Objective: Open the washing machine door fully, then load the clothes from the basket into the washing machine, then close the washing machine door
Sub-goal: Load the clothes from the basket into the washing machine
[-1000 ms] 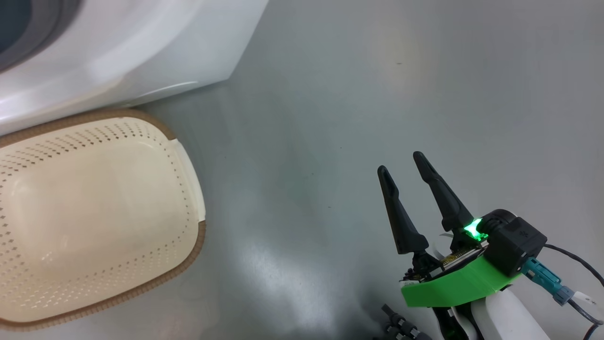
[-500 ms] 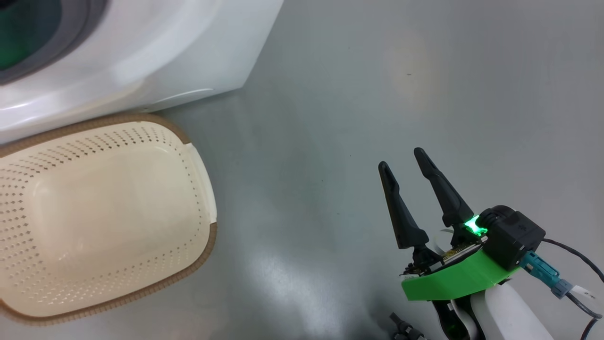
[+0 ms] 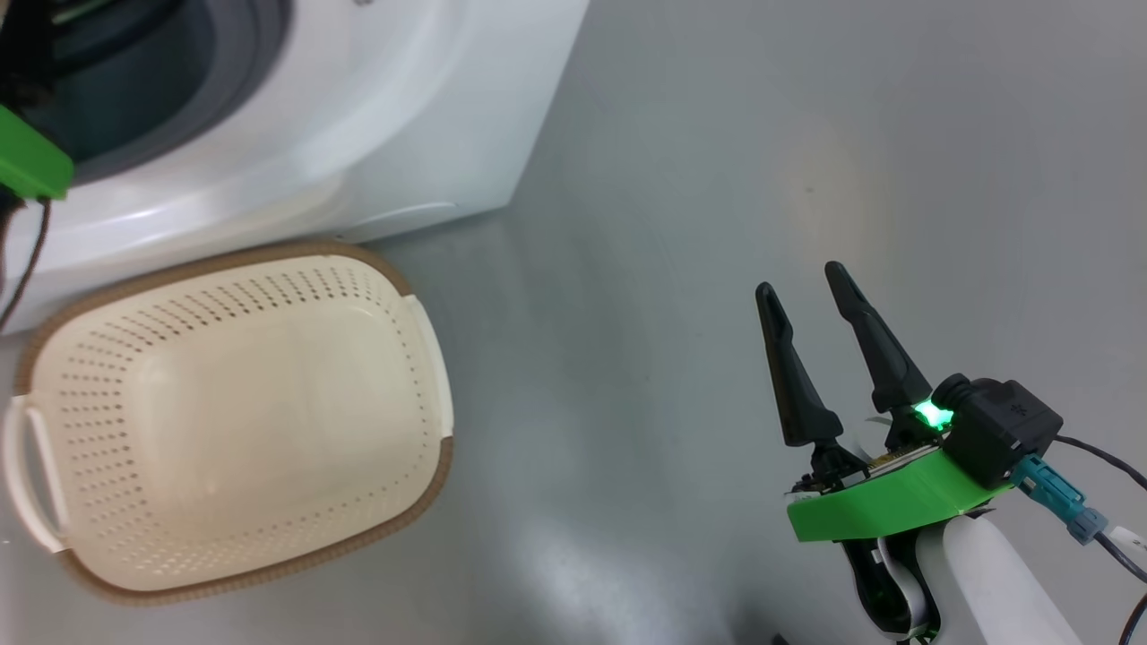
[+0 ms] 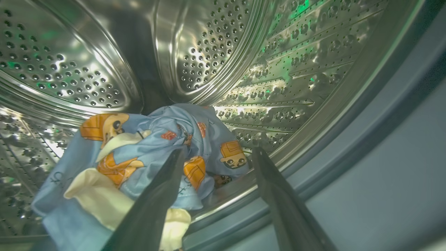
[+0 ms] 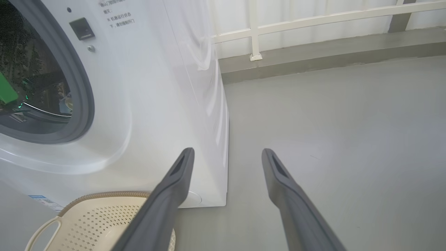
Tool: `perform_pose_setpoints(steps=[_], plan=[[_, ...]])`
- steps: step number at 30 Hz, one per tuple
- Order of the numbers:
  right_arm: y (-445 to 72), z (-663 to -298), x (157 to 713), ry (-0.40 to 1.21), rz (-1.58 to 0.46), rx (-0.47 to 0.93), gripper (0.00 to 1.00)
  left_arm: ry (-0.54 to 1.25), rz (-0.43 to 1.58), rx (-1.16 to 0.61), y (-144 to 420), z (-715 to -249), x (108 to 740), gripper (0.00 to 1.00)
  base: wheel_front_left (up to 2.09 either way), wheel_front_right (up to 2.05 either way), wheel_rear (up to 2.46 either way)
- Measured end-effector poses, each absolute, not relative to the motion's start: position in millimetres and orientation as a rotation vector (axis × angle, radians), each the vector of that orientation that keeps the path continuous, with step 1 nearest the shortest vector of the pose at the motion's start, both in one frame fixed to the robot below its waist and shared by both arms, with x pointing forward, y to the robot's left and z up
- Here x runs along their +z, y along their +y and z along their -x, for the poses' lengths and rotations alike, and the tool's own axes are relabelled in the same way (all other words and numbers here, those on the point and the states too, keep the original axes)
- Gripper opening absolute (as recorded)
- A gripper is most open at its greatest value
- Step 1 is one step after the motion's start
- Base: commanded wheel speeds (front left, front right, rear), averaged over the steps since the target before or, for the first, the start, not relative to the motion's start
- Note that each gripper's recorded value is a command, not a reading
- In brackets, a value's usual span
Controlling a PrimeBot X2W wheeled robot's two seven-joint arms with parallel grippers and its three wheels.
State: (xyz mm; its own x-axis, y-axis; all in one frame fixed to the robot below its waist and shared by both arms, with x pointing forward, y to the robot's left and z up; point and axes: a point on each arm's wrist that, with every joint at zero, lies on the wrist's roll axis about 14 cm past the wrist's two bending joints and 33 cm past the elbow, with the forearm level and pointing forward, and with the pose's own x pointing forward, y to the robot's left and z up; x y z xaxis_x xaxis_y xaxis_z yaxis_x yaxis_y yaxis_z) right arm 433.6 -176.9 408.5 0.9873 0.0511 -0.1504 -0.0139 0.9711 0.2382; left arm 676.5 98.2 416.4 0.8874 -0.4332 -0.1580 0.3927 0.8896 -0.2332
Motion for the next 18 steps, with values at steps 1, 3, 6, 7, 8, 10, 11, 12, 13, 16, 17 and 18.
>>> perform_pose_setpoints(steps=[1,3,6,7,8,10,11,12,13,16,17,18], plan=[[-176,-434,410,0.152,-0.24,0.035,1.0,0.203,0.196,-0.431,100,-674,420,1.0,0.0,0.0,0.0],[-175,-434,413,0.145,-0.241,0.041,1.0,0.194,0.197,-0.425,104,-668,426,1.0,0.0,0.0,0.0],[-173,-434,419,0.132,-0.239,0.047,1.0,0.172,0.216,-0.41,110,-660,440,1.0,0.0,0.0,0.0],[-173,-434,421,0.127,-0.24,0.047,1.0,0.159,0.22,-0.406,111,-658,447,1.0,0.0,0.0,0.0],[-173,-434,424,0.12,-0.241,0.048,1.0,0.147,0.227,-0.4,114,-656,453,1.0,0.0,0.0,0.0],[-171,-434,432,0.1,-0.24,0.058,1.0,0.122,0.244,-0.384,119,-644,466,1.0,0.0,0.0,0.0],[-170,-434,435,0.094,-0.239,0.061,1.0,0.116,0.246,-0.38,121,-639,468,1.0,0.0,0.0,0.0],[-169,-433,437,0.089,-0.239,0.064,1.0,0.11,0.245,-0.376,123,-634,471,1.0,0.0,0.0,0.0],[-168,-433,439,0.084,-0.241,0.068,1.0,0.105,0.255,-0.369,125,-628,474,1.0,0.0,0.0,0.0],[-166,-432,447,0.067,-0.242,0.075,1.0,0.087,0.273,-0.354,130,-611,481,1.0,0.0,0.0,0.0],[-165,-432,450,0.06,-0.241,0.078,1.0,0.08,0.273,-0.349,132,-606,484,1.0,0.0,0.0,0.0],[-165,-431,453,0.053,-0.239,0.08,1.0,0.074,0.272,-0.343,135,-600,486,1.0,0.0,0.0,0.0]])
